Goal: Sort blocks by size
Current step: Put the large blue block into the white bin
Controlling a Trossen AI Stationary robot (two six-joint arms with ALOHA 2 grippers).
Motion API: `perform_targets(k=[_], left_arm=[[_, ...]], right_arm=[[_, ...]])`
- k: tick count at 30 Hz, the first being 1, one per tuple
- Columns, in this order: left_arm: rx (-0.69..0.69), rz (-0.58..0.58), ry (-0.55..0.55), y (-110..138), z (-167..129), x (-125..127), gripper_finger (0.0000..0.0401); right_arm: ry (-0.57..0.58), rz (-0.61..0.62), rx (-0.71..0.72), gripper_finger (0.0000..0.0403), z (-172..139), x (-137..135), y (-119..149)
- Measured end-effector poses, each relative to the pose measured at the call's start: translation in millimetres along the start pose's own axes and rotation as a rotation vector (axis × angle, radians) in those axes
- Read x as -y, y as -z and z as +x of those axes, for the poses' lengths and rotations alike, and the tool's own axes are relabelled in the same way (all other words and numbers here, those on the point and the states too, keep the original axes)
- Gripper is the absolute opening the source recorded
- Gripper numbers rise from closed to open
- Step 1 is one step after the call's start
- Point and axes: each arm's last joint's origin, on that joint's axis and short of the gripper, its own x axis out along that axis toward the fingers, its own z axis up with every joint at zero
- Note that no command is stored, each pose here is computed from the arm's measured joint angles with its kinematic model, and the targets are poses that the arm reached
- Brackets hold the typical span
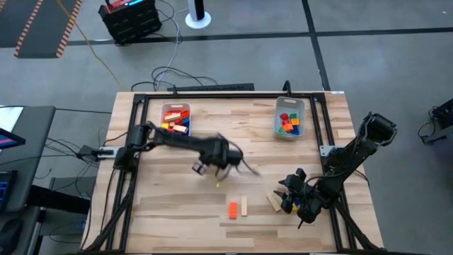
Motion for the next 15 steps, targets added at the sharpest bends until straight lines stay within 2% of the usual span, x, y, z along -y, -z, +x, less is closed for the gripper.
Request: perform_targets(k=[3,7,11,15], left_arm=[[-0.082,-0.194,0.033,38,-3,-24,0.0094],[-0.109,-0.395,0.051,91,-2,-45,0.0094],[-0.062,-0.57,0.026,143,5,-53,0.0094],[-0.012,-0.743,-0.012,178,24,-49,0.0099]], right_arm=[[-0.003,0.003,0.001,0.0249,0,0,0],[-0.01,0.009,0.002,0.0249,0,-1,0],[-0.021,0.021,0.005,0.0249,0,-3,-1],[-0.023,0.024,0.007,0.0249,0,-3,-1]])
